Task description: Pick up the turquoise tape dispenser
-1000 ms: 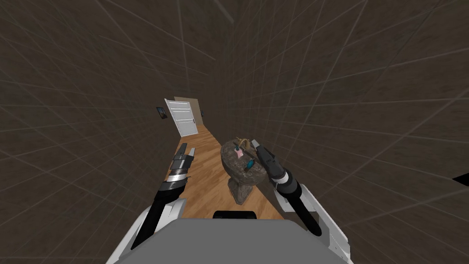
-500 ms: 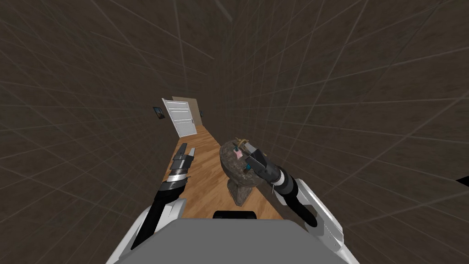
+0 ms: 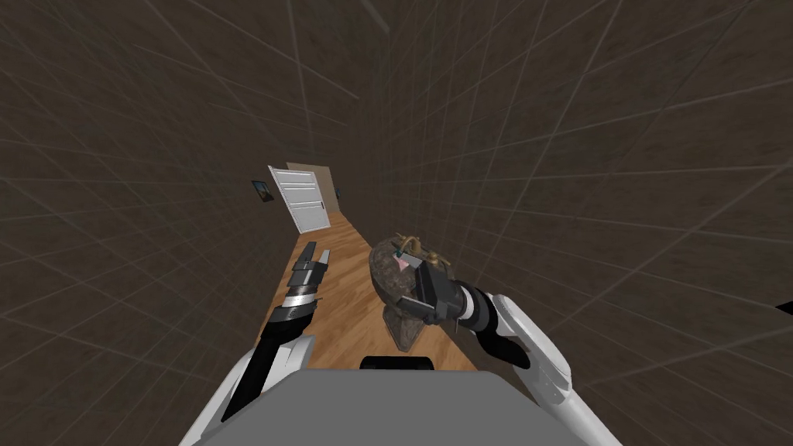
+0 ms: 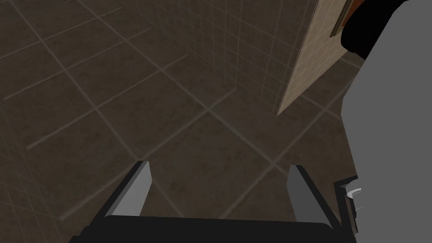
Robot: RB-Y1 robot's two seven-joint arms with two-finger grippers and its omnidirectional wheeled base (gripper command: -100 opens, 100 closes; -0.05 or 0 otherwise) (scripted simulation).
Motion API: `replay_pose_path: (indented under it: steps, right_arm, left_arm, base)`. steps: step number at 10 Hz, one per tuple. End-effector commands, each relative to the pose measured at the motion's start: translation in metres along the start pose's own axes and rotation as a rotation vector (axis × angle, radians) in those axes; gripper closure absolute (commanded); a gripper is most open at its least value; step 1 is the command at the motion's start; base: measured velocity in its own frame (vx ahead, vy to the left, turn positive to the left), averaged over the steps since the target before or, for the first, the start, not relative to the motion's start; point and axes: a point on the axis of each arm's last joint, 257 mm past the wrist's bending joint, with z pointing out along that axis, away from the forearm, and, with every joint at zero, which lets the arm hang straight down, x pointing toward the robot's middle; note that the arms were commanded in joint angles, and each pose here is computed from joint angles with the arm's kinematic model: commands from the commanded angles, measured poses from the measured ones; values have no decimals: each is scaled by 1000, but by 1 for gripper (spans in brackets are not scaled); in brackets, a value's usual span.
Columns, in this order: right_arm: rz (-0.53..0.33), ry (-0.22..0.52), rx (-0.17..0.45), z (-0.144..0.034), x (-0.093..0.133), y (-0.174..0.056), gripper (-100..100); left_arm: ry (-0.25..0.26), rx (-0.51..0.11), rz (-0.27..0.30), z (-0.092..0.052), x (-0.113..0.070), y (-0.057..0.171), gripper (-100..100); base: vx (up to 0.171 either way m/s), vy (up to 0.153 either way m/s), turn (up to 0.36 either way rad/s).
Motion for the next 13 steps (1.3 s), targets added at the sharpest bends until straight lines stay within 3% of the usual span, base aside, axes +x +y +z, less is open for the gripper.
replay_pose_path:
  steps: [1,2,3,4,5,6,7,8,9,10,13]
  right_arm:
    - [-28,53,-29,0,10,6,-100]
    - [-51,122,-88,-1,25,18,-100]
    - [-65,140,-85,-1,29,17,-100]
    - [-88,211,-143,-5,45,27,-100]
    - [-102,229,-140,-6,50,25,-100]
    - [-126,303,-196,-12,66,35,-100]
    - [-139,319,-193,-13,70,33,-100]
    - [-158,391,-248,-22,85,41,-100]
    - [-174,411,-245,-23,90,39,-100]
    - [-193,484,-297,-35,105,46,-100]
    - [-240,593,-343,-52,128,47,-100]
  left_arm:
    - [0,0,0,0,0,0,0]
    - [0,0,0,0,0,0,0]
    - [0,0,0,0,0,0,0]
    - [0,0,0,0,0,0,0]
    - [0,0,0,0,0,0,0]
    - [0,0,0,0,0,0,0]
    - [0,0,0,0,0,0,0]
    - [0,0,0,0,0,0,0]
    - [0,0,0,0,0,0,0]
    - [0,0,0,0,0,0,0]
    - [0,0,0,0,0,0,0]
  base:
    - [46,4,-19]
    - [53,9,-58]
    - [46,11,-18]
    - [48,14,-40]
    - [48,10,-24]
    - [77,10,-51]
    - [60,13,-24]
    - [67,15,-39]
    - [59,16,-26]
    - [50,32,-70]
    - [5,20,-58]
